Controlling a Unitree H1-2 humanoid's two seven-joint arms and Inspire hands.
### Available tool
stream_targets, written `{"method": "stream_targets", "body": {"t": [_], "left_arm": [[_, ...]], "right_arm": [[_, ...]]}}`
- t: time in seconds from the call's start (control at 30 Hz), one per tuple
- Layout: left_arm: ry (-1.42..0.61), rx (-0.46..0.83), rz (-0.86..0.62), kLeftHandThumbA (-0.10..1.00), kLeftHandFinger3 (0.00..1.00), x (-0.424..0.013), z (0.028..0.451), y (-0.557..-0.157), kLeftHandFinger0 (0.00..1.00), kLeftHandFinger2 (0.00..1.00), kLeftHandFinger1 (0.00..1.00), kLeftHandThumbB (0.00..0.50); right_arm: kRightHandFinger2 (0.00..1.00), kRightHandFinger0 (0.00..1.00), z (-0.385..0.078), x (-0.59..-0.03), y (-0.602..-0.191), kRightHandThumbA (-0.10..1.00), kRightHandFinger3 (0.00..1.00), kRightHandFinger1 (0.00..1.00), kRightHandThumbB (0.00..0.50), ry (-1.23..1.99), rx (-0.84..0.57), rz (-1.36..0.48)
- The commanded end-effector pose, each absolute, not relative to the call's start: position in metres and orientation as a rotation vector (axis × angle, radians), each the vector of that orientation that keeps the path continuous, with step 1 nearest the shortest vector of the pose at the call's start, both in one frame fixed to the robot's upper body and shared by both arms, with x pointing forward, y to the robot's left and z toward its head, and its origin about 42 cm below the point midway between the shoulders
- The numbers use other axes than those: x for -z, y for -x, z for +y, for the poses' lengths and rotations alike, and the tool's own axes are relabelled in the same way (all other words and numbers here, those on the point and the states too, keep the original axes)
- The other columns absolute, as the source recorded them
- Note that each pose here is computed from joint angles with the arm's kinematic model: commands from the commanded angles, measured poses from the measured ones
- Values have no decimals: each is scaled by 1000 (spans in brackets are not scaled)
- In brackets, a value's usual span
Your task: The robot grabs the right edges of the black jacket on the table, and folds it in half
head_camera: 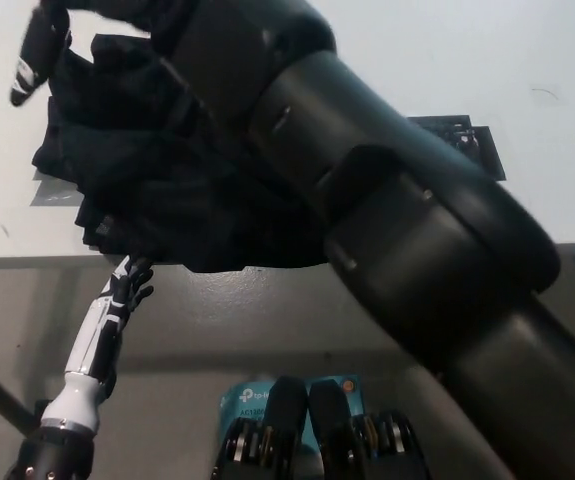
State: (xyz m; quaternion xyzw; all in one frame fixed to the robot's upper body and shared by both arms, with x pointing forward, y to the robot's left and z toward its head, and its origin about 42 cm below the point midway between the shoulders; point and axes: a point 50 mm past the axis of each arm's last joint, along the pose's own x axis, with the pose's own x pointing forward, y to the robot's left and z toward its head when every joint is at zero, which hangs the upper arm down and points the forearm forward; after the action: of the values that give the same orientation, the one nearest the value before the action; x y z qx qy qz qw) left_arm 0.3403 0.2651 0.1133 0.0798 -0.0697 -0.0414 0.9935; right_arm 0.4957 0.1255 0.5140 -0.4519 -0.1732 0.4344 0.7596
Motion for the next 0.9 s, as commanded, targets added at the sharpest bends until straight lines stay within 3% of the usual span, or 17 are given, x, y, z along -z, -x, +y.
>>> {"method": "stream_targets", "body": {"t": [0.0, 0.07, 0.17, 0.23, 0.37, 0.43, 0.57, 0.67, 0.8, 0.87], "left_arm": [[-188, 87, -219, 1000, 1000, -128, 269, -348, 1000, 1000, 1000, 64], [-181, 85, -222, 1000, 1000, -128, 271, -347, 1000, 1000, 1000, 60], [-167, 74, -212, 1000, 1000, -127, 274, -347, 1000, 1000, 1000, 34], [-163, 78, -205, 1000, 1000, -127, 276, -346, 1000, 1000, 1000, 81], [-153, 68, -189, 1000, 1000, -122, 279, -344, 1000, 1000, 1000, 95], [-157, 63, -187, 1000, 1000, -117, 282, -338, 1000, 1000, 1000, 99], [-175, 57, -165, 1000, 1000, -109, 285, -329, 1000, 1000, 1000, 128], [-159, 68, -133, 1000, 1000, -99, 284, -320, 1000, 1000, 1000, 155], [-155, 71, -101, 1000, 1000, -92, 284, -308, 1000, 1000, 1000, 171], [-149, 66, -91, 1000, 1000, -85, 283, -303, 1000, 1000, 1000, 171]], "right_arm": [[1000, 1000, 83, -593, -490, 1000, 1000, 1000, 413, 919, -923, -587], [1000, 1000, 51, -609, -491, 1000, 1000, 1000, 401, 950, -851, -713], [1000, 1000, -20, -633, -472, 1000, 1000, 1000, 498, 908, -683, -786], [1000, 1000, -63, -637, -457, 1000, 1000, 1000, 460, 887, -649, -867], [1000, 1000, -131, -627, -421, 1000, 1000, 1000, 468, 806, -566, -927], [1000, 1000, -164, -608, -398, 1000, 1000, 1000, 422, 761, -542, -993], [1000, 1000, -214, -557, -358, 1000, 1000, 1000, 432, 549, -529, -985], [1000, 1000, -249, -499, -320, 1000, 1000, 1000, 415, 566, -435, -990], [1000, 1000, -277, -424, -278, 1000, 1000, 1000, 357, 549, -326, -923], [1000, 1000, -281, -394, -263, 1000, 1000, 1000, 379, 512, -296, -879]]}}
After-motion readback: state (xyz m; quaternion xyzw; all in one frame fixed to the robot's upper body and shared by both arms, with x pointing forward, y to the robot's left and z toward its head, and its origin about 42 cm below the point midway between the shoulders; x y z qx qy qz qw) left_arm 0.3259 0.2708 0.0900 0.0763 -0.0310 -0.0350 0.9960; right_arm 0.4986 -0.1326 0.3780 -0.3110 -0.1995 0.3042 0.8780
